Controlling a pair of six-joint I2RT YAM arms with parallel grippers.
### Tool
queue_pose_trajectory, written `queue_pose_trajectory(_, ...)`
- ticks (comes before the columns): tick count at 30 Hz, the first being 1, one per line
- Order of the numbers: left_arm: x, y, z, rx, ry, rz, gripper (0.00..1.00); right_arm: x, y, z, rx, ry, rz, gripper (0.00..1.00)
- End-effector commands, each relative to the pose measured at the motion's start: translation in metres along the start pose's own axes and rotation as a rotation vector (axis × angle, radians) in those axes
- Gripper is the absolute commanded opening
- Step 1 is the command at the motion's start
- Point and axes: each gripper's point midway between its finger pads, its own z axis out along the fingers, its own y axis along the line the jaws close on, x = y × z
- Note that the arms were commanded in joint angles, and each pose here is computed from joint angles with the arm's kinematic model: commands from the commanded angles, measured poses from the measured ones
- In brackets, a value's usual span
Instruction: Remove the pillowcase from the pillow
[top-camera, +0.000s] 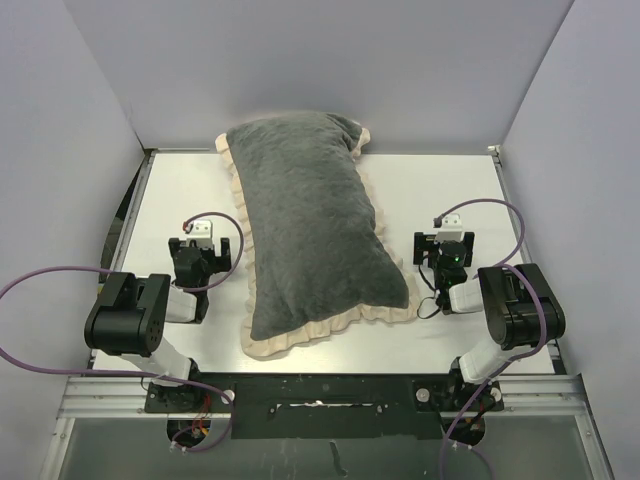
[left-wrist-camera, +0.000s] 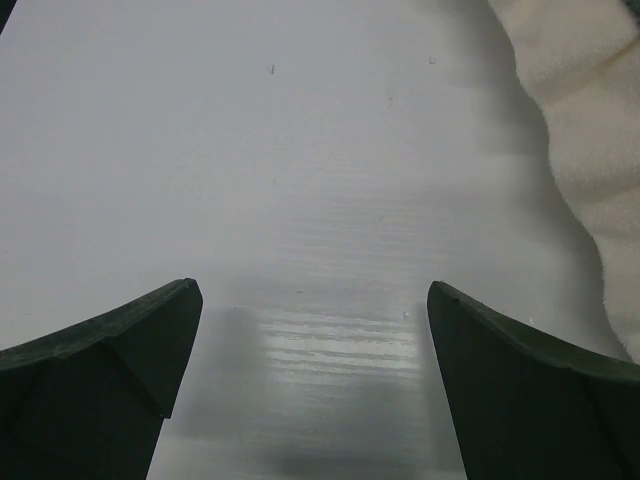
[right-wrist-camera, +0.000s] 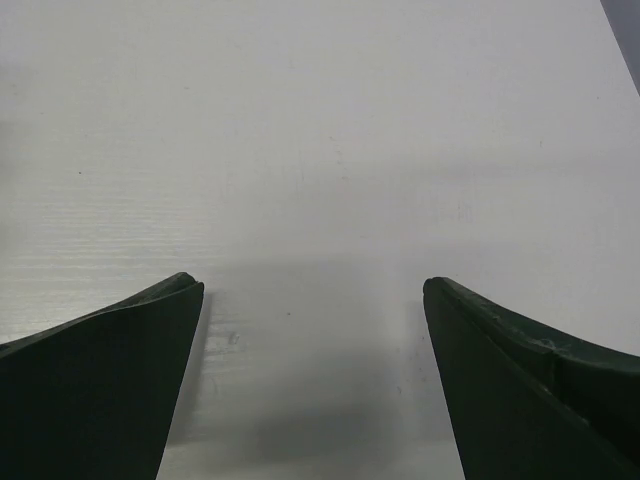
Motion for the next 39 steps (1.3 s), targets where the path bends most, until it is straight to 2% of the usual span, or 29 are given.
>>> queue_pose_trajectory(1, -0.02, -0.001, 0.008, 0.004, -0.059, -0.023, 0.98, -0.016, -0.004, 0.002, 0.026, -0.059, 0.006, 0.98)
queue_pose_trajectory(11, -0.021, -0.001, 0.009, 0.004, -0.061, -0.023, 0.98, -0.016, -0.005, 0.003, 0.02, -0.056, 0.013, 0.98)
queue_pose_trajectory(18, -0.023, 0.002, 0.011, 0.073, -0.043, -0.074, 0.98, -0.019, -0.008, 0.0, 0.039, -0.048, 0.015, 0.98)
queue_pose_trajectory(20, -0.038, 0.011, 0.011, 0.079, -0.032, -0.121, 0.98, -0.039, -0.004, -0.008, 0.038, -0.068, -0.04, 0.98)
queue_pose_trajectory(22, -0.043, 0.02, 0.011, 0.09, 0.047, -0.176, 0.98, -0.067, -0.009, -0.018, 0.093, -0.063, -0.017, 0.98)
queue_pose_trajectory(26, -0.082, 0.039, 0.008, 0.162, 0.08, -0.196, 0.98, -0.123, -0.05, -0.047, 0.184, -0.127, 0.326, 0.98)
queue_pose_trajectory(28, -0.095, 0.05, 0.004, 0.202, 0.104, -0.199, 0.98, -0.125, -0.082, -0.061, 0.297, -0.127, 0.731, 0.98)
queue_pose_trajectory(29, -0.107, 0.054, 0.003, 0.225, 0.114, -0.203, 0.98, -0.118, -0.089, -0.067, 0.29, -0.086, 0.915, 0.98)
queue_pose_trajectory(30, -0.112, 0.057, 0.0, 0.245, 0.142, -0.21, 0.98, -0.134, -0.108, -0.066, 0.206, -0.163, 1.043, 0.98)
queue_pose_trajectory(31, -0.116, 0.059, -0.002, 0.262, 0.169, -0.214, 0.98, -0.148, -0.103, -0.065, 0.05, -0.216, 1.093, 0.98)
queue_pose_trajectory(32, -0.118, 0.062, -0.005, 0.277, 0.199, -0.21, 0.98, -0.157, -0.091, -0.065, -0.056, -0.233, 1.096, 0.98)
queue_pose_trajectory(33, -0.118, 0.064, -0.007, 0.286, 0.228, -0.203, 0.98, -0.167, -0.081, -0.066, -0.093, -0.213, 1.023, 0.98)
queue_pose_trajectory(36, -0.118, 0.073, -0.013, 0.279, 0.288, -0.173, 0.98, -0.197, -0.033, -0.065, -0.13, -0.061, 0.679, 0.98)
queue_pose_trajectory(39, -0.119, 0.082, -0.022, 0.287, 0.316, -0.199, 0.98, -0.229, 0.035, -0.076, -0.221, -0.055, 0.373, 0.98)
